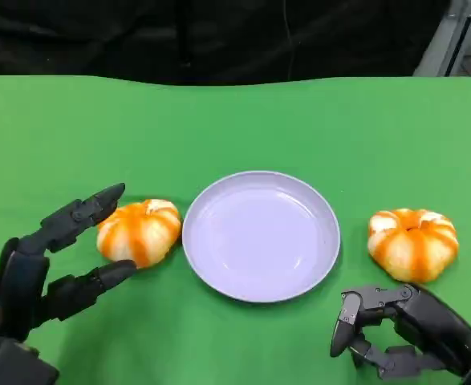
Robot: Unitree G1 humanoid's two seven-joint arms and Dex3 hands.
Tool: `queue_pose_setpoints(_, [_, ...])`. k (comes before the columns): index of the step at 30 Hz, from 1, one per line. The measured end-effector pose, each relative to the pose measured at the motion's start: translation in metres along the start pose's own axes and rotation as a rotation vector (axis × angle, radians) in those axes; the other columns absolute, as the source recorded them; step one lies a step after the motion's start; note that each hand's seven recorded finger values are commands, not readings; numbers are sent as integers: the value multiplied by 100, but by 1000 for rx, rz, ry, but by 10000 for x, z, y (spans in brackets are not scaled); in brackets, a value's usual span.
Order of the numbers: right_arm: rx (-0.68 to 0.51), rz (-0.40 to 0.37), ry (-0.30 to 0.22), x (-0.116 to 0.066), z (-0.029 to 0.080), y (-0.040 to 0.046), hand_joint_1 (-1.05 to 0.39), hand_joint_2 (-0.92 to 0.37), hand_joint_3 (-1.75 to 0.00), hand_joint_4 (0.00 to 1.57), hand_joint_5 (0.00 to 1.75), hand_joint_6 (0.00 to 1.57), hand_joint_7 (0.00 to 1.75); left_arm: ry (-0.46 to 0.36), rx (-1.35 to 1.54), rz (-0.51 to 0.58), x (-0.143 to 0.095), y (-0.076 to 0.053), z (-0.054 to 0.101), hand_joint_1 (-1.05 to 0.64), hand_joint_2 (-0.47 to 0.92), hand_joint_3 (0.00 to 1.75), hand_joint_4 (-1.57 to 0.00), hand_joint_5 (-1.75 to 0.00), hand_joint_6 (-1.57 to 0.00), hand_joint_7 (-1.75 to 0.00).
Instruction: Grasp the bread from the table and place it into the plate.
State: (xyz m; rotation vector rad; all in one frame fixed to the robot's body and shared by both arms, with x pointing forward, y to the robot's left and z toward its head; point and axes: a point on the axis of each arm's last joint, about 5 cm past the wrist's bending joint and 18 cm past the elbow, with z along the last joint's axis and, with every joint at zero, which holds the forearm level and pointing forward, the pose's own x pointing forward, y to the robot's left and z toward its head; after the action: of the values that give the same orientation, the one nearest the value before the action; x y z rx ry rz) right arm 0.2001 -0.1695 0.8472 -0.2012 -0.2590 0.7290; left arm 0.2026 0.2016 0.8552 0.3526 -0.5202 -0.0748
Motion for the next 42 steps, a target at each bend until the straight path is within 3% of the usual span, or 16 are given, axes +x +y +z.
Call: queue_pose_setpoints(42, [-3, -1, -4, 5, 7, -2, -10, -73, -81, 73, 167, 81, 116, -6, 51, -27, 33, 24, 13, -55, 92, 3, -71, 0, -68, 0])
